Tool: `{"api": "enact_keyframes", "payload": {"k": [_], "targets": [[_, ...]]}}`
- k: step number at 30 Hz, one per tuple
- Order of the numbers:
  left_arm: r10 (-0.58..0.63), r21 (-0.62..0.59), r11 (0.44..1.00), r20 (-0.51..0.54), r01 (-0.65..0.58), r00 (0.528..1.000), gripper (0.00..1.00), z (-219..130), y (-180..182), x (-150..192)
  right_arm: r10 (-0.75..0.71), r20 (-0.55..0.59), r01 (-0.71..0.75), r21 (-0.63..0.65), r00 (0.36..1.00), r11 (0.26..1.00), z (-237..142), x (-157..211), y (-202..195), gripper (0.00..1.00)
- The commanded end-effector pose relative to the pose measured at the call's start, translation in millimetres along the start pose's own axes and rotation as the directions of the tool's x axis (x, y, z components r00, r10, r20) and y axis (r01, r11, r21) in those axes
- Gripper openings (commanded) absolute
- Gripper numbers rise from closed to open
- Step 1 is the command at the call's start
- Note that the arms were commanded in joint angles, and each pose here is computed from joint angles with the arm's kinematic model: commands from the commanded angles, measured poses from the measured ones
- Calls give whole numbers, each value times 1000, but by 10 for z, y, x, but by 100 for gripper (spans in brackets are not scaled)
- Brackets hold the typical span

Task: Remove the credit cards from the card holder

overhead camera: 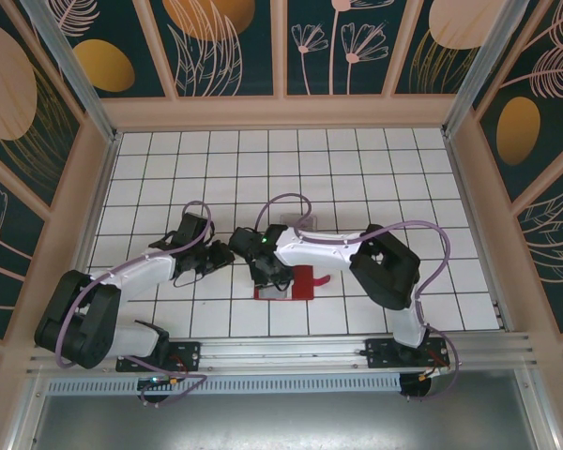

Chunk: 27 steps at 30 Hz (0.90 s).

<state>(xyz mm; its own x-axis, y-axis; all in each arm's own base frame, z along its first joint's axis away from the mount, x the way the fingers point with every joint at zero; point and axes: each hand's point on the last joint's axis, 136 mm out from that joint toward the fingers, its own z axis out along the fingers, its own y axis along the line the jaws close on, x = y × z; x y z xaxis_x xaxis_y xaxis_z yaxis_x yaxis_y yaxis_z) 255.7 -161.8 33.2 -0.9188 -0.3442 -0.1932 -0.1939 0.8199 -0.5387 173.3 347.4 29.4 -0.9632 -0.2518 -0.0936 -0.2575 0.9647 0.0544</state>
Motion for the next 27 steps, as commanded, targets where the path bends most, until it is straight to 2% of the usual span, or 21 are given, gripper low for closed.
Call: {"api": "enact_keyframes", "payload": {"k": [1,6,12,17,27], "targets": [[20,18,1000,-6,-20,1000,26,-4,-13,17,19,-38,-18,23,999,1000,95,94,-18,40],[23,21,1000,-9,-22,1000,26,-1,-23,17,21,-69,-17,58,997,998,231,178,-107,38],[23,24,999,1,-23,1000,26,-49,-62,-15,24,-65,-17,92,998,996,251,178,-169,21],[36,45,998,-7,-36,999,26,-101,-129,-9,22,-37,-19,66,999,998,165,102,-100,9],[32,132,991,-78,-22,996,25,-165,-312,263,47,74,-39,-104,996,994,-209,-158,219,7]]}}
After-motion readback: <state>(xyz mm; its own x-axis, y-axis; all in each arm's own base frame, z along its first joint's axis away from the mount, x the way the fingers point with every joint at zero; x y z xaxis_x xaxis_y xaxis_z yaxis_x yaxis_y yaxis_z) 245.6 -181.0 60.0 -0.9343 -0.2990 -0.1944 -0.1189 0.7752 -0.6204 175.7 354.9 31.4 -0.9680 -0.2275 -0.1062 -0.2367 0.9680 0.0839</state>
